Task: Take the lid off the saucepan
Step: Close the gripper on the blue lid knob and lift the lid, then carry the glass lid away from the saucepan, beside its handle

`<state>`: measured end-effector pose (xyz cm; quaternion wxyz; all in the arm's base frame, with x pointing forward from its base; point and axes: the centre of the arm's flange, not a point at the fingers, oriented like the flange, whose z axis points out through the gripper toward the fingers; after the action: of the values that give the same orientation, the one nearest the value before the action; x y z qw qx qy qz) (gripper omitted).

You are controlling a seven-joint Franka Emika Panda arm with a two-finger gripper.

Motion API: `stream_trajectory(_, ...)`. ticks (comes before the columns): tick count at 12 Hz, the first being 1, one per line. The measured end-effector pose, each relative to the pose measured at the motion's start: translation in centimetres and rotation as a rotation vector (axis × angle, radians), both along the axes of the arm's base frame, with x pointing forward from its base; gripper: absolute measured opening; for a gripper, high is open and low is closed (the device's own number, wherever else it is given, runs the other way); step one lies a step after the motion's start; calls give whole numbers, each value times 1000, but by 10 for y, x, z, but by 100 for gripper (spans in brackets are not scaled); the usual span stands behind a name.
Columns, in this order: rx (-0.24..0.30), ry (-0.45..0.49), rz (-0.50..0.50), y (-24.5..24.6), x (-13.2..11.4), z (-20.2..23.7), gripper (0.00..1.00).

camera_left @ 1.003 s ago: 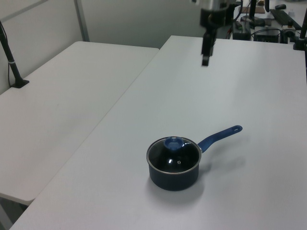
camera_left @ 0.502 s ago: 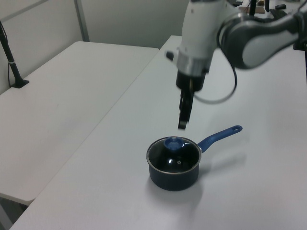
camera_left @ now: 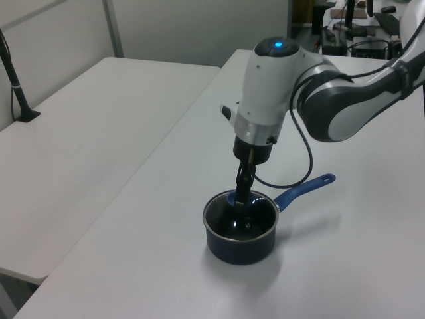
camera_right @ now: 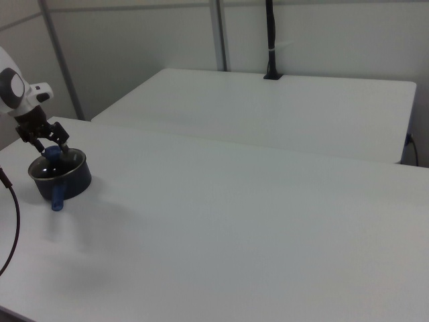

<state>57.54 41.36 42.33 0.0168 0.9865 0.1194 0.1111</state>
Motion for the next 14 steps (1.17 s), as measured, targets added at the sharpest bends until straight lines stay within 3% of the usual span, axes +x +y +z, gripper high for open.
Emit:
stream_trajectory(2,0,5,-14,2,1,-9,96)
stream_trajectory(3,1,5,-14,3,1,-9,88)
stream_trajectory(4,3,3,-15,5,0,-8,74)
stream_trajectory(5,5,1,-17,6,0,-7,72)
stream_trajectory(6,7,-1,-16,7,0,-6,63)
stream_trajectory(10,37,-41,-38,-2,6,24,62)
stream_trajectory(14,14,-25,-201,-108,43,53,62)
